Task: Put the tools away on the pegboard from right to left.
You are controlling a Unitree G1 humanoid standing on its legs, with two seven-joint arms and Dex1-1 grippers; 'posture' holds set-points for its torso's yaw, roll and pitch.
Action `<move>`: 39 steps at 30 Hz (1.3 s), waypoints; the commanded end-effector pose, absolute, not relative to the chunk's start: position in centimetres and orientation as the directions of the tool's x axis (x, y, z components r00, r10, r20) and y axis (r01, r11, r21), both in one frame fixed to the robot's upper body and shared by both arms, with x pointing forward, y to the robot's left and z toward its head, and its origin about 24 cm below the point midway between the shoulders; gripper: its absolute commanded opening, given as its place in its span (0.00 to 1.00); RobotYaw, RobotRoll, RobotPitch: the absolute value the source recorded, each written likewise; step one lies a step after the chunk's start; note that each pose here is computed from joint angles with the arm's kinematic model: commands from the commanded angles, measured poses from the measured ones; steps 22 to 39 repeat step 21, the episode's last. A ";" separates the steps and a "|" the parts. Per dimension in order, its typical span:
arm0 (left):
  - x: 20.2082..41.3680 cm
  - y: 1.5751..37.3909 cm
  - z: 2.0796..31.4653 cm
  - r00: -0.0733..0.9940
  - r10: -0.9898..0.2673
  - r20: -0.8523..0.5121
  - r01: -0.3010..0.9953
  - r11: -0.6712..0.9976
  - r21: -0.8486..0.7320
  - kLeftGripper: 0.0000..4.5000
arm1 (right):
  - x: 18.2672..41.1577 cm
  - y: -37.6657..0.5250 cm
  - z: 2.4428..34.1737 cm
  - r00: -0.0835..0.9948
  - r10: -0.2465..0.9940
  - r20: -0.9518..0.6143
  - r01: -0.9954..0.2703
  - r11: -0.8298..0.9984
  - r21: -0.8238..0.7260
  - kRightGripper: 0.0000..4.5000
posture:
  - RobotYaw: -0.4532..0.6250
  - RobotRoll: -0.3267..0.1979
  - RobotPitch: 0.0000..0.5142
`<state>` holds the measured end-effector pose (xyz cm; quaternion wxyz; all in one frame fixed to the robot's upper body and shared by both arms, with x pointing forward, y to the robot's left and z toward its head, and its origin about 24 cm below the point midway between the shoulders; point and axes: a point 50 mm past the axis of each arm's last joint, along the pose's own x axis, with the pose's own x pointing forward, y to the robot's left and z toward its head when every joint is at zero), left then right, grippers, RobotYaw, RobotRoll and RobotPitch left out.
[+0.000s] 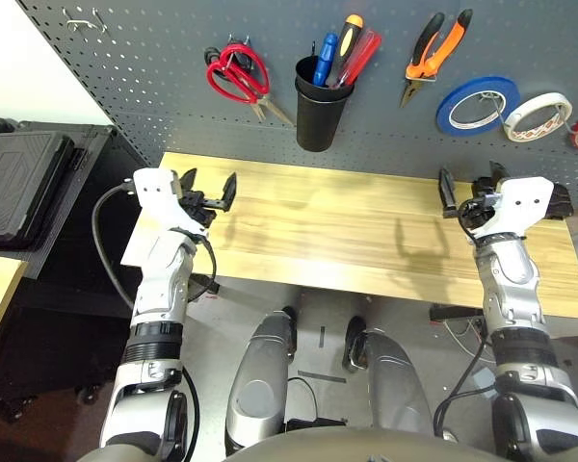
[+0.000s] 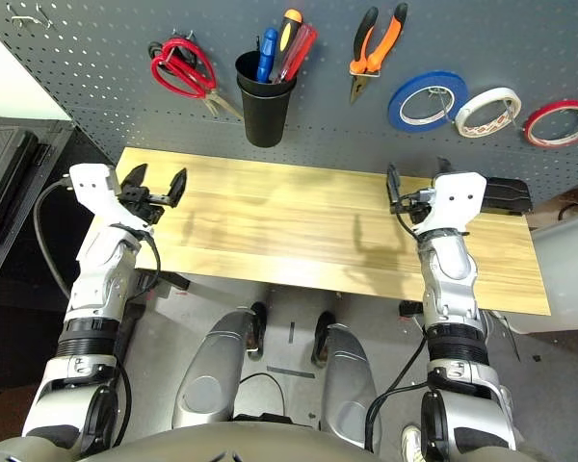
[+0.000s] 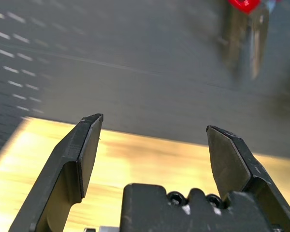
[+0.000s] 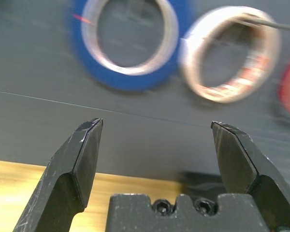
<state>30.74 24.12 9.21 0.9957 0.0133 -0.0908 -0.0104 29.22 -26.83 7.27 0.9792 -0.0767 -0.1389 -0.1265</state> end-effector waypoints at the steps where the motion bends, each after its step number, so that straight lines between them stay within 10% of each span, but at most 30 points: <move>1: 30.4 25.6 8.4 0.983 0.053 0.176 -0.056 0.998 0.014 0.99 | 28.6 -28.6 6.7 0.894 -0.337 0.295 0.384 0.916 -0.117 1.00 | 0.59 0.62 0.41; 39: 31.4 26.4 8.4 0.975 0.078 0.207 -0.084 0.996 0.017 0.99 | 28.3 -31.5 6.3 0.810 -0.515 0.280 0.555 0.828 -0.082 1.00 | 0.57 0.62 0.38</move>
